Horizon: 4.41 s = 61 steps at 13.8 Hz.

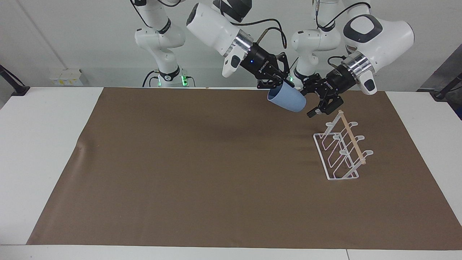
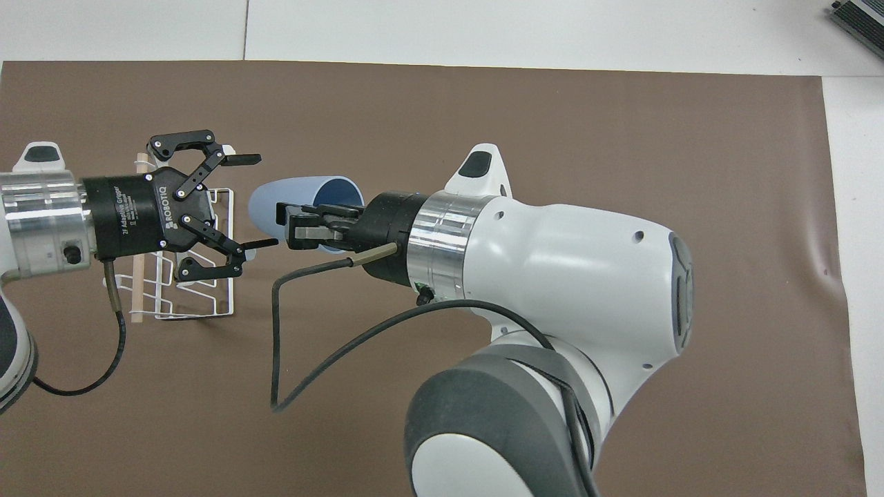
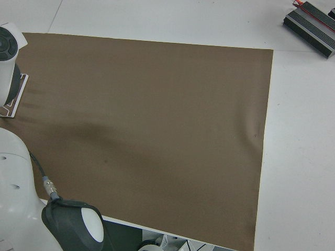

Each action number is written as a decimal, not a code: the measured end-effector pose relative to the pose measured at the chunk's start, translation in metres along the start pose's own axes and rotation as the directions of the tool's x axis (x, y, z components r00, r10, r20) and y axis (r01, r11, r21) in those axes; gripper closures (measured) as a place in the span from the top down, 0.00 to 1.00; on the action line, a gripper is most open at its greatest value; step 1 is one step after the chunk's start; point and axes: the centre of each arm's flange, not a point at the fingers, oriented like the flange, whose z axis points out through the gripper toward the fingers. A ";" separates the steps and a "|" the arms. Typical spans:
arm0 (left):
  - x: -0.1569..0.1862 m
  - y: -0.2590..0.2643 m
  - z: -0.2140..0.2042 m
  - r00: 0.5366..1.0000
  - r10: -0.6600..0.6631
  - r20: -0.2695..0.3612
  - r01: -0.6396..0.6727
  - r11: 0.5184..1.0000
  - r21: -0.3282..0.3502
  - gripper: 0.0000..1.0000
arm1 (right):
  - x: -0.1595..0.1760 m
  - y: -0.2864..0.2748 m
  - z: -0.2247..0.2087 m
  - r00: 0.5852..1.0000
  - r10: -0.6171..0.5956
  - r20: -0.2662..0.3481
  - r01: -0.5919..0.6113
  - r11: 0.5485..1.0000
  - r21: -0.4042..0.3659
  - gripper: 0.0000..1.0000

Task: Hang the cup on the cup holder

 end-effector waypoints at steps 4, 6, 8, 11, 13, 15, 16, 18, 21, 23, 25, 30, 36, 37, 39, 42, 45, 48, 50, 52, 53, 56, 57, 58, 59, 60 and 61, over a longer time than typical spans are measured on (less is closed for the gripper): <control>-0.004 -0.006 0.003 1.000 0.006 0.009 -0.006 0.999 0.040 1.00 | -0.001 0.000 0.001 1.000 0.000 0.001 0.000 1.000 0.000 0.06; -0.007 -0.008 0.005 1.000 0.011 0.010 -0.012 0.999 0.046 1.00 | -0.001 0.000 0.001 1.000 0.001 0.002 -0.001 1.000 -0.001 0.06; -0.012 -0.010 0.009 1.000 0.020 0.011 -0.021 0.998 0.053 1.00 | -0.002 0.001 0.002 1.000 0.001 0.004 -0.001 1.000 -0.002 0.06; -0.015 -0.012 0.011 1.000 0.026 0.012 -0.027 0.998 0.058 0.93 | -0.002 0.002 0.002 1.000 0.003 0.006 -0.003 1.000 -0.004 0.06; -0.017 -0.013 0.012 0.999 0.029 0.012 -0.030 0.998 0.060 0.86 | -0.003 0.003 0.003 1.000 0.004 0.009 -0.004 1.000 -0.005 0.06; -0.016 -0.012 0.011 0.999 0.044 0.005 -0.044 0.997 0.059 0.76 | -0.003 0.003 0.003 1.000 0.007 0.011 -0.007 1.000 -0.007 0.06; -0.016 -0.013 0.011 0.999 0.045 0.004 -0.045 0.997 0.060 0.76 | -0.003 0.003 0.003 1.000 0.007 0.011 -0.007 1.000 -0.007 0.06; -0.016 -0.013 0.011 0.999 0.046 0.003 -0.046 0.997 0.060 0.76 | -0.003 0.003 0.003 1.000 0.008 0.011 -0.007 1.000 -0.007 0.06; -0.017 -0.013 0.011 0.999 0.047 0.003 -0.047 0.997 0.063 0.75 | -0.002 0.005 0.002 1.000 0.011 0.008 -0.011 1.000 -0.008 0.33; -0.016 -0.013 0.011 0.999 0.050 -0.004 -0.049 0.997 0.063 0.75 | -0.001 0.005 0.002 1.000 0.018 0.007 -0.018 1.000 -0.009 0.56; -0.012 -0.013 0.010 0.996 0.073 -0.046 -0.070 0.995 0.072 0.75 | -0.001 0.005 0.002 1.000 0.021 0.007 -0.021 1.000 -0.009 0.63; -0.009 -0.010 0.001 0.946 0.210 -0.249 -0.186 0.976 0.117 0.75 | -0.001 0.009 0.002 0.999 0.027 0.021 -0.027 1.000 -0.015 0.64; -0.024 0.001 0.002 0.670 0.387 -0.633 -0.326 0.920 0.217 0.75 | 0.012 0.041 -0.015 0.982 -0.093 0.162 0.123 0.974 -0.189 0.63; -0.022 0.003 0.003 0.615 0.412 -0.672 -0.348 0.907 0.238 0.75 | 0.013 0.048 -0.019 0.975 -0.112 0.194 0.154 0.964 -0.218 0.63; -0.018 0.007 -0.001 0.474 0.465 -0.748 -0.389 0.873 0.296 0.75 | 0.015 0.063 -0.030 0.947 -0.162 0.279 0.240 0.930 -0.277 0.63; -0.002 0.017 0.001 0.278 0.523 -0.806 -0.404 0.825 0.396 0.75 | 0.021 0.094 -0.055 0.889 -0.198 0.412 0.367 0.848 -0.383 0.62; 0.028 0.029 0.022 0.097 0.583 -0.807 -0.376 0.772 0.513 0.75 | 0.028 0.122 -0.095 0.850 -0.147 0.506 0.436 0.735 -0.519 0.61; 0.049 0.038 0.041 -0.023 0.598 -0.801 -0.357 0.744 0.566 0.75 | 0.037 0.142 -0.145 0.858 -0.059 0.511 0.411 0.676 -0.612 0.61; 0.053 0.041 0.045 -0.083 0.579 -0.811 -0.355 0.743 0.567 0.75 | 0.041 0.158 -0.174 0.867 0.011 0.499 0.365 0.667 -0.650 0.60; 0.055 0.043 0.046 -0.114 0.569 -0.815 -0.356 0.742 0.568 0.75 | 0.043 0.172 -0.196 0.869 0.079 0.488 0.321 0.659 -0.680 0.61; 0.055 0.043 0.048 -0.128 0.571 -0.811 -0.356 0.737 0.575 0.75 | 0.043 0.179 -0.206 0.872 0.118 0.476 0.292 0.655 -0.697 0.61; 0.057 0.044 0.057 -0.143 0.578 -0.804 -0.366 0.724 0.585 0.75 | 0.038 0.189 -0.224 0.872 0.224 0.436 0.210 0.634 -0.744 0.61; 0.059 0.044 0.059 -0.143 0.580 -0.802 -0.365 0.722 0.587 0.75 | 0.035 0.189 -0.225 0.870 0.246 0.427 0.194 0.626 -0.755 0.61; 0.060 0.044 0.060 -0.143 0.582 -0.800 -0.363 0.721 0.589 0.75 | 0.032 0.189 -0.225 0.868 0.260 0.422 0.186 0.618 -0.764 0.61; 0.061 0.044 0.062 -0.149 0.585 -0.797 -0.362 0.718 0.594 0.75 | 0.028 0.190 -0.225 0.868 0.270 0.417 0.184 0.605 -0.775 0.61; 0.063 0.043 0.063 -0.165 0.589 -0.791 -0.359 0.711 0.605 0.75 | 0.023 0.191 -0.225 0.866 0.280 0.414 0.184 0.591 -0.786 0.61; 0.065 0.042 0.065 -0.180 0.593 -0.785 -0.356 0.705 0.614 0.75 | 0.016 0.194 -0.222 0.863 0.291 0.413 0.184 0.580 -0.793 0.61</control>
